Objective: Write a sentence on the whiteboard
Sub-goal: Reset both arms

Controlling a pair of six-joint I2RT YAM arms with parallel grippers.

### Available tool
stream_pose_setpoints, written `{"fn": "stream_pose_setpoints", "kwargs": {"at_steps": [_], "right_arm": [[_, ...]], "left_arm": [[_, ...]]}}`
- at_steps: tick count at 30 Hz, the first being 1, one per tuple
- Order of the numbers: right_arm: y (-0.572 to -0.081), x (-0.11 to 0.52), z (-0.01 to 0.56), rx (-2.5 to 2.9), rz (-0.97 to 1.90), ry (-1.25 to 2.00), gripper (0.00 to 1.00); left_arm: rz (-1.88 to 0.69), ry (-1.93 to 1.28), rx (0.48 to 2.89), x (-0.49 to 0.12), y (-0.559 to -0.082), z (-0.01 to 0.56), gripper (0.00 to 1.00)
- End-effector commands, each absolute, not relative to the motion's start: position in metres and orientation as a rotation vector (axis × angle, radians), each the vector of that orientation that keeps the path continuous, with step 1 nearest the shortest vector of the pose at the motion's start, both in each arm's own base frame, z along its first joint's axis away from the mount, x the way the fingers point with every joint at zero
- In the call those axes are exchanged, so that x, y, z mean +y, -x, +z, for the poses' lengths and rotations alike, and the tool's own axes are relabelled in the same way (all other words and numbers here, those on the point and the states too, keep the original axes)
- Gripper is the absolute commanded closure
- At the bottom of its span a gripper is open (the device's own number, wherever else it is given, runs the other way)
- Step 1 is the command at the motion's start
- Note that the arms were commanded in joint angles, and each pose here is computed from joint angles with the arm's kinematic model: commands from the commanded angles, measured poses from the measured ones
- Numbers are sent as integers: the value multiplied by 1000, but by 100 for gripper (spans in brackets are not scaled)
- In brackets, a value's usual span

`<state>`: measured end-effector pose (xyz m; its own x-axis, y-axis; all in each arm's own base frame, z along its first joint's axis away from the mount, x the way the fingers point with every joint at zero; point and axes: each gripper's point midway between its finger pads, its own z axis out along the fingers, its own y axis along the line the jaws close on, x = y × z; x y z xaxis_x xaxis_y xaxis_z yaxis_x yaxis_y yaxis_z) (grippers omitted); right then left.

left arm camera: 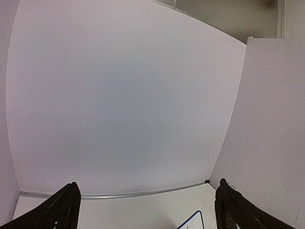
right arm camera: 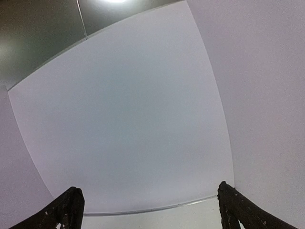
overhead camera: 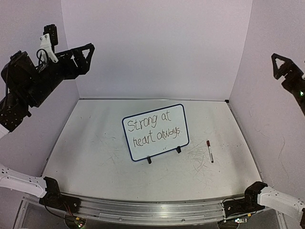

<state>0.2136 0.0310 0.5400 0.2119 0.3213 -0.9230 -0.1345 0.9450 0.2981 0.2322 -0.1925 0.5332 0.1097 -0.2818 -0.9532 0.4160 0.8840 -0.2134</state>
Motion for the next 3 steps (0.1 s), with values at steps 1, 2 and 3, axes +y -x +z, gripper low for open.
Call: {"fn": "stream_pose_setpoints", "kwargs": {"at_steps": [1, 2, 3], "right_arm": [[-211, 23, 540, 1344, 252, -168, 2], [-208, 24, 541, 1339, 258, -153, 2], [-207, 26, 539, 1338, 262, -138, 2]], "left_arm": [[-530, -104, 1309, -181, -224, 560, 1], [-532, -100, 1309, -180, -224, 560, 1], [-535, -96, 1309, -179, -224, 560, 1]]}}
